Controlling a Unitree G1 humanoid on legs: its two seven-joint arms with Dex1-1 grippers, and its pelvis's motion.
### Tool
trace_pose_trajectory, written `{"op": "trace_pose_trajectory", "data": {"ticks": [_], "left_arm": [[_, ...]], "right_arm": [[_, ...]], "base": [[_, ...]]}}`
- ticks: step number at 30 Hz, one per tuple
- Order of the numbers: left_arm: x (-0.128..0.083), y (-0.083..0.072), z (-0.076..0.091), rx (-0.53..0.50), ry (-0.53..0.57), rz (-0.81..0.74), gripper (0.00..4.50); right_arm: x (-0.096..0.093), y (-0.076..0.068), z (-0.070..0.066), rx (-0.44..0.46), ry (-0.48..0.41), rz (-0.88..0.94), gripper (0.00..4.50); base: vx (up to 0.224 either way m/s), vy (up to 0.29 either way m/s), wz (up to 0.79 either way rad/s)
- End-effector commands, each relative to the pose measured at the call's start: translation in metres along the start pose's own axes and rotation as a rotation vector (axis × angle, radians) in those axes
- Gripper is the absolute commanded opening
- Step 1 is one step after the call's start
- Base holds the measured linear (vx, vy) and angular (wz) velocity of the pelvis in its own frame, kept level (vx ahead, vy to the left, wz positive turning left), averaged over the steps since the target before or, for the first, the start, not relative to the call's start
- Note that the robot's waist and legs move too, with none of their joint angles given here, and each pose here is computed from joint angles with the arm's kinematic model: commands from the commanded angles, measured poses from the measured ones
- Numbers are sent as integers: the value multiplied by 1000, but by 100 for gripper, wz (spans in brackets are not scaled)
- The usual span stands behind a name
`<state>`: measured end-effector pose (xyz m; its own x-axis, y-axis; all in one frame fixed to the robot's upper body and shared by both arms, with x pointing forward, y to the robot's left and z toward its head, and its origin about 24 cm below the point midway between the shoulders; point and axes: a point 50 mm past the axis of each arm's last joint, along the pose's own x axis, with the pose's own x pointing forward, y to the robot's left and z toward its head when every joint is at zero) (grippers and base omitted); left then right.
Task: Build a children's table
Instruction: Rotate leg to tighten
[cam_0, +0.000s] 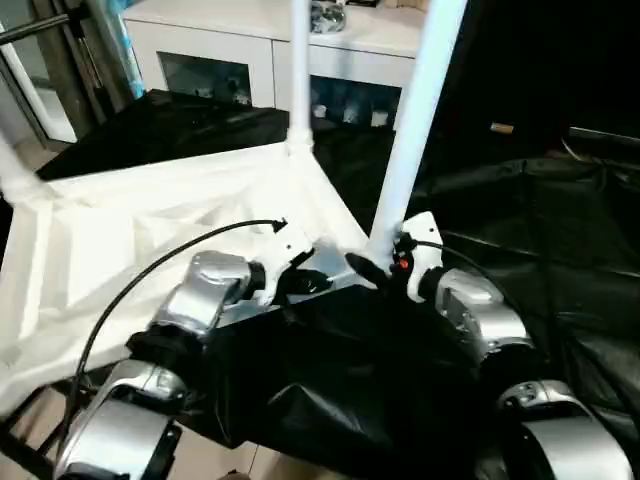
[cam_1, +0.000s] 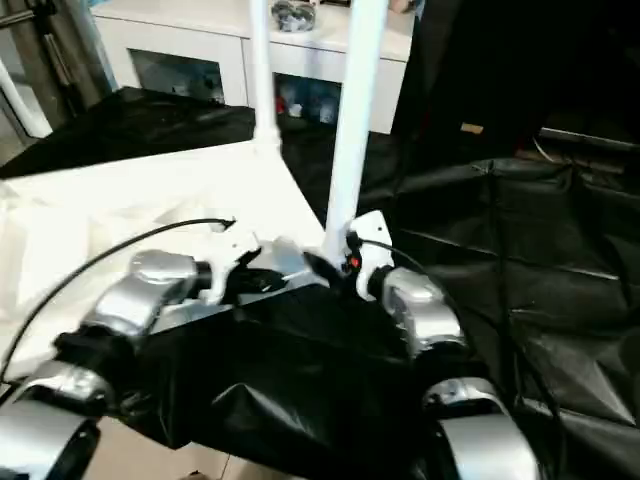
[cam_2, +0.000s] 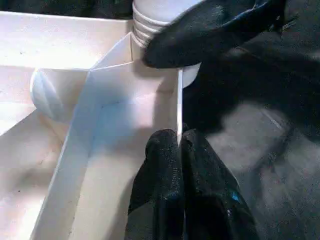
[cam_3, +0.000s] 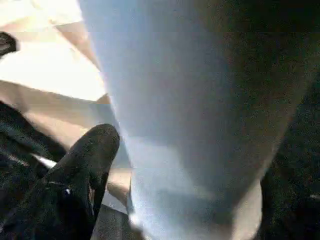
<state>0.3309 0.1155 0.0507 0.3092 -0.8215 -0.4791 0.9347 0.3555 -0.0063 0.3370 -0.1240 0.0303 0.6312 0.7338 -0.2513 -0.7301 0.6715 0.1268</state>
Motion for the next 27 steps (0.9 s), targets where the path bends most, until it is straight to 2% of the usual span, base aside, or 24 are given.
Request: {"op": "trace_pose_trajectory", "data": {"ticks": [1, 6, 7, 12, 14, 18, 23, 27], "left_arm": [[5, -13, 14, 65, -87, -143, 0], [-4, -14, 11, 67, -83, -204, 0], [-11, -15, 9, 74, -68, -239, 0], [-19, -15, 5, 71, -44, -279, 0], [-22, -17, 5, 70, -39, -301, 0], [-24, -18, 4, 68, -38, -317, 0], [-24, -19, 3, 64, -39, -318, 0], [-24, -18, 3, 64, -40, -304, 0]], "right_arm": [[0, 24, -16, -14, 81, 262, 388], [-15, 22, -17, -21, 105, 362, 388], [-23, 20, -18, -25, 122, 409, 388], [-29, 20, -21, -25, 158, 453, 388], [-31, 21, -22, -20, 168, 477, 365], [-32, 23, -22, -13, 175, 493, 353], [-31, 24, -21, -2, 169, 496, 296], [-31, 26, -22, 9, 165, 498, 283]], "base": [[0, 0, 0], [0, 0, 0], [0, 0, 0], [0, 0, 0], [0, 0, 0], [0, 0, 0], [0, 0, 0], [0, 0, 0]]}}
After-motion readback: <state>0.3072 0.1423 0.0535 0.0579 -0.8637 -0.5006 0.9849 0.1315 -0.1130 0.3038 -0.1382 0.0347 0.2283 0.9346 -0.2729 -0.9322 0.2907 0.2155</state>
